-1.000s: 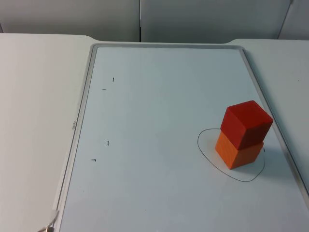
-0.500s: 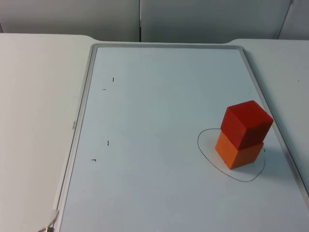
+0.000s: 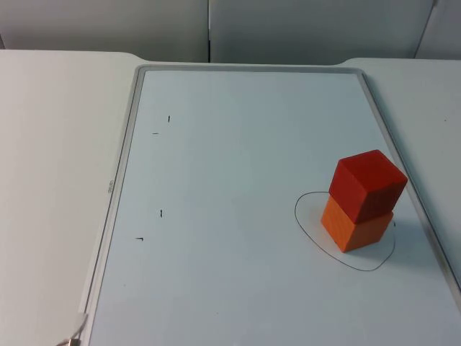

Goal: Pick up one cube with the left hand and another cube with the right hand. First place the cube in the right hand at the target position, then stack the cube in the left hand on top.

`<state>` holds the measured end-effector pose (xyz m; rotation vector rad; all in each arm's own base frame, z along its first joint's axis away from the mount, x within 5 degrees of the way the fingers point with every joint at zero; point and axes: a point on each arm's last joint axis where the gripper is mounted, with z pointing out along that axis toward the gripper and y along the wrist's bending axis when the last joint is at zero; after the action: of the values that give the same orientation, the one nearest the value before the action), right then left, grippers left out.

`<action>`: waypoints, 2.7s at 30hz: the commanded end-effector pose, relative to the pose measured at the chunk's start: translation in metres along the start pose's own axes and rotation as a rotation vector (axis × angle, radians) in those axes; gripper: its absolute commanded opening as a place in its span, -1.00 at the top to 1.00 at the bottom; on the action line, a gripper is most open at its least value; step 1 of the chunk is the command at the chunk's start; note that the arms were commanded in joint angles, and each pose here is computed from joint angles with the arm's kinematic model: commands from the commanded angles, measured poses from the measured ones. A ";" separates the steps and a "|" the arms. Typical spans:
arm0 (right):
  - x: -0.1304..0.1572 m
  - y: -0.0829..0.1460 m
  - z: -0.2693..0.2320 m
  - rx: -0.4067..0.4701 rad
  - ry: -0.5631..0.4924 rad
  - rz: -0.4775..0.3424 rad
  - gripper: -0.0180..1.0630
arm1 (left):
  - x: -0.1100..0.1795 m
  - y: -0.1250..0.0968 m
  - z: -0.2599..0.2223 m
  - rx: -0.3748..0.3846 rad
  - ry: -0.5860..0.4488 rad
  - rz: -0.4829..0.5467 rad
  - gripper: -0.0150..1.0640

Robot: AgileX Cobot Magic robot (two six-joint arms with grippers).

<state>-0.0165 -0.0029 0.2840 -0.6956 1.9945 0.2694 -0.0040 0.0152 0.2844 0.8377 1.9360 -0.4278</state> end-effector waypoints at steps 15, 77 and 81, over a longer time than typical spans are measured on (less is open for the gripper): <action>0.003 -0.010 0.011 0.107 -0.036 0.116 -0.86 | -0.001 0.000 0.000 0.002 -0.020 -0.002 -0.98; 0.002 -0.007 0.009 0.448 -0.012 0.306 -0.86 | 0.000 0.002 0.001 -0.018 -0.013 -0.004 -0.98; 0.002 -0.007 0.010 0.452 -0.012 0.310 -0.86 | 0.000 0.002 0.001 -0.018 -0.013 -0.004 -0.98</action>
<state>-0.0064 -0.0050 0.2784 -0.1047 2.0606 0.0007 -0.0017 0.0162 0.2850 0.8191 1.9263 -0.4032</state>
